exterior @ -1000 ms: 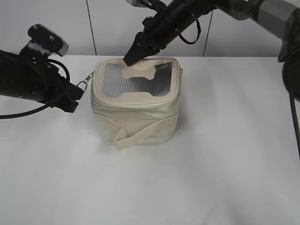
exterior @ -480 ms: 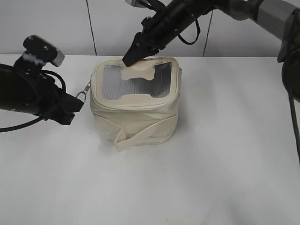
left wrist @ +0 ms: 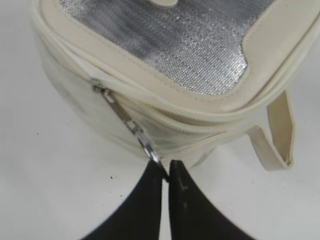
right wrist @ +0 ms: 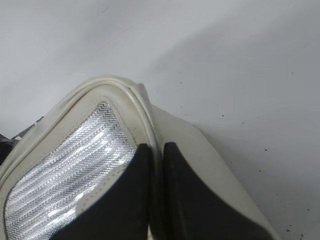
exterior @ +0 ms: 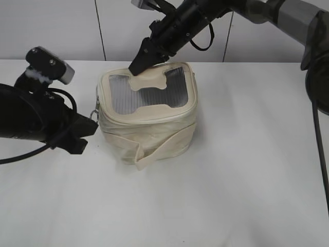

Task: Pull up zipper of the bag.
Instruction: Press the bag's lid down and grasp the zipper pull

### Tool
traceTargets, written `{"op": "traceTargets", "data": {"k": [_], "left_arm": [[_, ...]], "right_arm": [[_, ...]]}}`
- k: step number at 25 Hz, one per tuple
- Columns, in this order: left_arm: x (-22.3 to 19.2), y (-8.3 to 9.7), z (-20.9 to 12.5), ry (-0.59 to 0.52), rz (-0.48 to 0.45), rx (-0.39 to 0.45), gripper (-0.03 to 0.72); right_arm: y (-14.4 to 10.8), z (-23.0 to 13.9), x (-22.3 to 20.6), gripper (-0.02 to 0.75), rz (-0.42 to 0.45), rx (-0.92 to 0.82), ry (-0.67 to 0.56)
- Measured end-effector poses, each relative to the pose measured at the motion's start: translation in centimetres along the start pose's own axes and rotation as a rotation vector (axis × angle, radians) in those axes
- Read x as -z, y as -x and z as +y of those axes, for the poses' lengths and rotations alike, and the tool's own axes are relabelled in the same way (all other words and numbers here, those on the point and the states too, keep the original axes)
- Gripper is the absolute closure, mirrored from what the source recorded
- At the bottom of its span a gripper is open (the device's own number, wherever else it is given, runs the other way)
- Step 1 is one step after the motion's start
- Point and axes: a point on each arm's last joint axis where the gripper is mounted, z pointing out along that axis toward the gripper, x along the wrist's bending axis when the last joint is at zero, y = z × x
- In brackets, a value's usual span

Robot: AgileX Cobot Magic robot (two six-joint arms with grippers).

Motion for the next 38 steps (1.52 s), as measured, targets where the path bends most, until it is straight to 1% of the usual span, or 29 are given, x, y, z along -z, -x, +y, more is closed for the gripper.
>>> {"op": "traceTargets", "data": {"k": [3, 8, 12, 16, 18, 22, 25, 28, 31, 33, 35, 36, 38], "left_arm": [[-0.2, 0.8, -0.4, -0.016, -0.021, -0.015, 0.676], [0.0, 0.8, -0.3, -0.011, -0.022, -0.015, 0.676], [0.0, 1.4, -0.6, -0.018, -0.066, 0.0, 0.676], [0.3, 1.9, -1.6, -0.037, -0.089, 0.012, 0.676], [0.4, 2.2, -1.7, -0.034, -0.108, 0.015, 0.676], [0.2, 3.4, -1.4, -0.034, -0.132, -0.013, 0.676], [-0.1, 4.9, -1.1, -0.029, -0.143, -0.03, 0.675], [-0.5, 6.4, -0.1, -0.008, -0.139, -0.037, 0.673], [-1.8, 7.1, 1.6, 0.007, -0.137, -0.054, 0.671], [-3.3, 7.3, 2.7, 0.004, -0.148, -0.059, 0.671], [-4.7, 7.6, 3.7, 0.007, -0.182, -0.064, 0.671], [-5.3, 7.8, 3.9, 0.002, -0.209, -0.061, 0.671], [-5.6, 8.0, 4.1, 0.002, -0.233, -0.054, 0.67]], "right_arm": [[0.0, 0.0, 0.0, 0.69, 0.0, -0.002, -0.001], [0.0, 0.0, 0.0, 0.69, -0.001, -0.01, -0.002], [0.0, 0.0, 0.0, 0.69, -0.006, -0.036, -0.006], [0.0, -0.1, 0.0, 0.69, -0.007, -0.047, -0.007], [0.1, -0.1, 0.0, 0.69, -0.009, -0.063, -0.006], [0.1, 0.0, 0.0, 0.69, -0.011, -0.079, -0.005], [0.1, 0.0, 0.0, 0.69, -0.012, -0.083, -0.003], [0.1, 0.0, 0.0, 0.69, -0.014, -0.089, -0.001], [0.2, 0.0, 0.0, 0.69, -0.019, -0.109, 0.001], [0.2, 0.0, 0.0, 0.69, -0.023, -0.119, 0.003], [0.3, 0.0, 0.1, 0.69, -0.029, -0.124, 0.006], [0.3, 0.0, 0.1, 0.69, -0.03, -0.127, 0.007], [0.4, 0.0, 0.1, 0.69, -0.033, -0.129, 0.006]]}}
